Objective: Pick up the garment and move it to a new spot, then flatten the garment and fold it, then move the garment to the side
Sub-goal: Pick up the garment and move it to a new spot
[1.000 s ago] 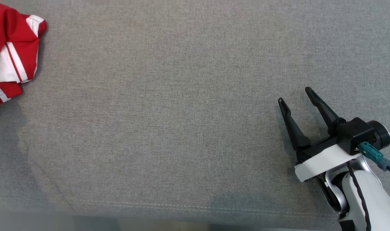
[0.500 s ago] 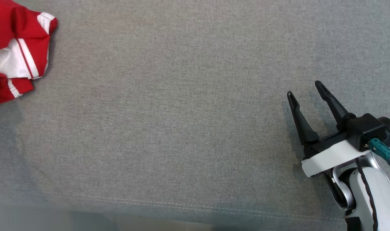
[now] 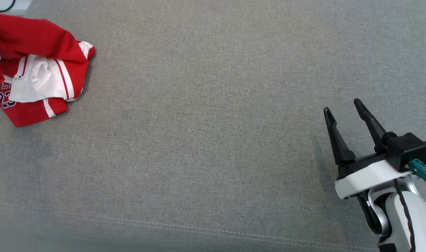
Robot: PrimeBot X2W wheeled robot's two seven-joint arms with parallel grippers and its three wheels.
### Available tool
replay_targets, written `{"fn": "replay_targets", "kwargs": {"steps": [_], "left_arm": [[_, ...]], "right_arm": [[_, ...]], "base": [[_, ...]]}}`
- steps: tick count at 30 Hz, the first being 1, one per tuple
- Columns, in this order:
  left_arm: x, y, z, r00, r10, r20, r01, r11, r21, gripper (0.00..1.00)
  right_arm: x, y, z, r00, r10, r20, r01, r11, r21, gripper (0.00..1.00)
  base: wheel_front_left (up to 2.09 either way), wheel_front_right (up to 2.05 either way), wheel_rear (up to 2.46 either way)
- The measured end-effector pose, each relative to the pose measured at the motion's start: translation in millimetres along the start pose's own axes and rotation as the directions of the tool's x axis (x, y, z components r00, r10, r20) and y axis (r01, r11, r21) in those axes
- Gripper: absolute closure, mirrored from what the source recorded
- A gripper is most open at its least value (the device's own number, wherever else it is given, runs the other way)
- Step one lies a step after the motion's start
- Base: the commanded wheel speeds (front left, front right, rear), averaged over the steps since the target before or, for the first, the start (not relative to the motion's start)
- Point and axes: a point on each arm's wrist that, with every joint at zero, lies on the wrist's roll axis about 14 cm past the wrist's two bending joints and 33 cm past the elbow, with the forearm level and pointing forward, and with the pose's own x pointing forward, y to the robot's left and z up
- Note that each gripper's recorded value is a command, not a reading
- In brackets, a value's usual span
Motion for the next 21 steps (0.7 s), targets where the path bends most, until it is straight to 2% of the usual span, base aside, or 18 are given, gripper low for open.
{"fn": "replay_targets", "kwargs": {"steps": [5,10,16,21], "left_arm": [[-18.4,-48.6,32.9,0.978,-0.157,0.135,0.154,0.987,0.035,1.0],[-49.2,-130.1,15.8,0.924,-0.351,0.149,0.343,0.936,0.077,1.0],[-92.2,-226.7,-0.1,0.82,-0.555,0.14,0.553,0.831,0.058,1.0],[-126.6,-305.8,-11.0,0.697,-0.705,0.128,0.709,0.705,0.02,1.0]], "right_arm": [[-10.8,-10.5,22.9,0.997,-0.05,0.055,0.051,0.999,-0.007,0.0],[-34.3,-22.6,29.7,0.991,-0.118,0.063,0.118,0.993,0.002,0.0],[-58.8,-39.6,42.7,0.977,-0.192,0.091,0.193,0.981,-0.001,0.0],[-77.4,-58.2,53.2,0.957,-0.264,0.119,0.266,0.964,0.002,0.0]], "base": [[0.0,0.0,0.0],[0.0,0.0,0.0],[0.0,0.0,0.0],[0.0,0.0,0.0]]}}
